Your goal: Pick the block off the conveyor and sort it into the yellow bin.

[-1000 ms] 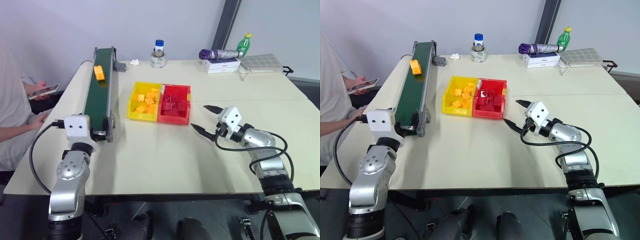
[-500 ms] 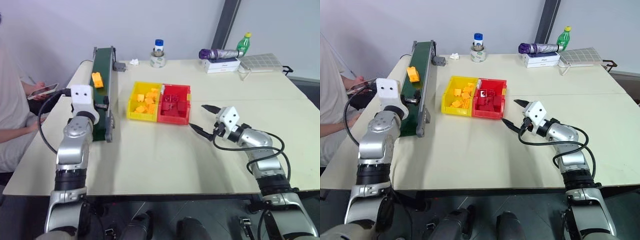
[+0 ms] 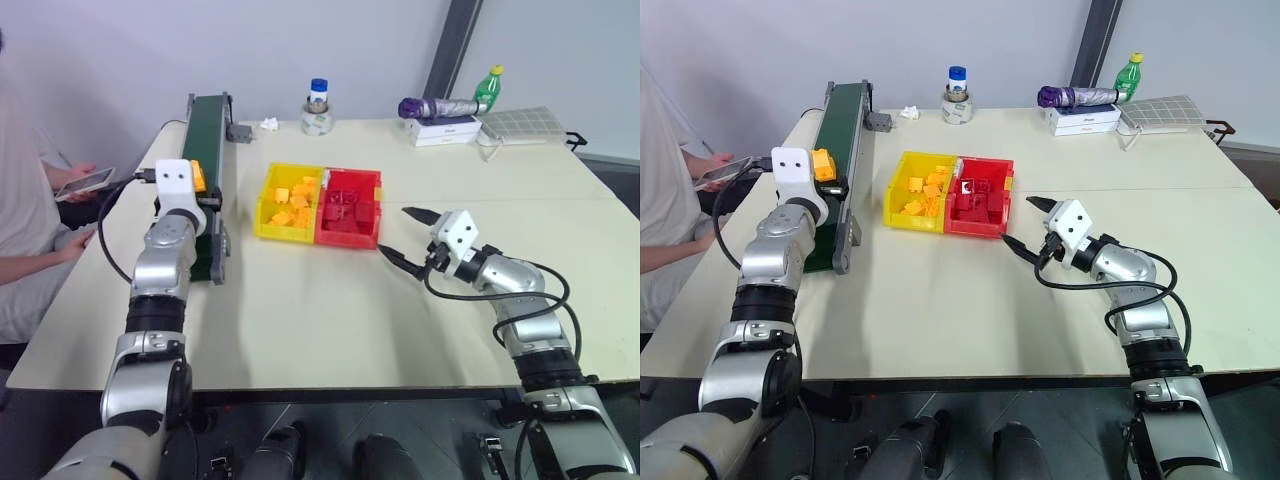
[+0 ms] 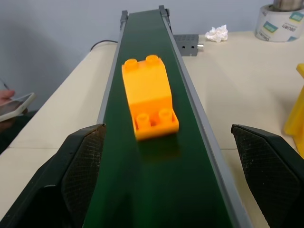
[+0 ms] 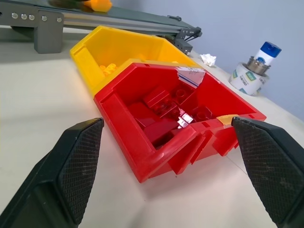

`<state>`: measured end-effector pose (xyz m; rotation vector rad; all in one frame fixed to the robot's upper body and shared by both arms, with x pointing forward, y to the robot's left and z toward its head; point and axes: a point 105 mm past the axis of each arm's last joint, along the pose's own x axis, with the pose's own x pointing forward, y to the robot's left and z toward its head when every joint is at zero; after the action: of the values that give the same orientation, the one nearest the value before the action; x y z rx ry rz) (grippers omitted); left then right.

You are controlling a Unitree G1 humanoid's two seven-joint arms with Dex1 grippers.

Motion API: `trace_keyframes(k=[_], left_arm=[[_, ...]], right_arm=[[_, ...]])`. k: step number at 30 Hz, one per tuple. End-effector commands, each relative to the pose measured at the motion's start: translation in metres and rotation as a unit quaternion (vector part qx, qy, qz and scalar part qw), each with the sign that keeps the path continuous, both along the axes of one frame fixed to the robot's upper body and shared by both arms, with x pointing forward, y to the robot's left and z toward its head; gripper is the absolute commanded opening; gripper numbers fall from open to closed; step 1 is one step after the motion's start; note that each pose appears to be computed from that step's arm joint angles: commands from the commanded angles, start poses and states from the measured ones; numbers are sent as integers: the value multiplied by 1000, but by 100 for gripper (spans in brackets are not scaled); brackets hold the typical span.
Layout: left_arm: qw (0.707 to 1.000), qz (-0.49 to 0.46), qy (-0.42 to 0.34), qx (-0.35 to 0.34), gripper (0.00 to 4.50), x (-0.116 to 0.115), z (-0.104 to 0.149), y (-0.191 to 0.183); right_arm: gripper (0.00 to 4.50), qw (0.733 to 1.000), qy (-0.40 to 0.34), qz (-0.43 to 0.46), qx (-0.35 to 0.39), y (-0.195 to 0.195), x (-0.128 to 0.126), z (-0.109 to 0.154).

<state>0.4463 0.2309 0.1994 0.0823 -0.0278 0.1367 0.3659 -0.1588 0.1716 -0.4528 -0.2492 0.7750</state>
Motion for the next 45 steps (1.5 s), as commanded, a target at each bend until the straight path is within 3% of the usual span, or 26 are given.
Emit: trace_keyframes(k=[1,11,14,18,19,22,26,35,42,45], left_arm=[[999,6,-33,-18,444,4,21,-1],[998,66,-10,-12,444,0,7,15],[998,56,-1,-31,362,0,2,11],[998,51,-10,-39,147,-2,5,9],[998,39,-15,-37,134,-2,8,5],[997,14,-57,-54,137,-2,25,-9],[992,-64,-95,-52,137,2,52,-56],[982,-166,-78,-49,137,30,56,-143],[980,-184,-73,-34,137,37,55,-162],[984,-161,-73,-20,280,39,53,-154]], right_arm=[[450,1000,-28,8,5,6,-3,15],[450,1000,-26,7,7,7,-3,15],[450,1000,-26,8,7,8,-3,15],[450,1000,-26,8,7,8,-3,15],[450,1000,-26,8,7,8,-3,15],[450,1000,-27,7,7,8,-3,15],[450,1000,-28,4,8,7,-3,15],[450,999,-37,-11,9,2,-7,16],[450,999,-38,-32,5,-9,-17,15],[450,999,-37,-39,4,-12,-20,14]])
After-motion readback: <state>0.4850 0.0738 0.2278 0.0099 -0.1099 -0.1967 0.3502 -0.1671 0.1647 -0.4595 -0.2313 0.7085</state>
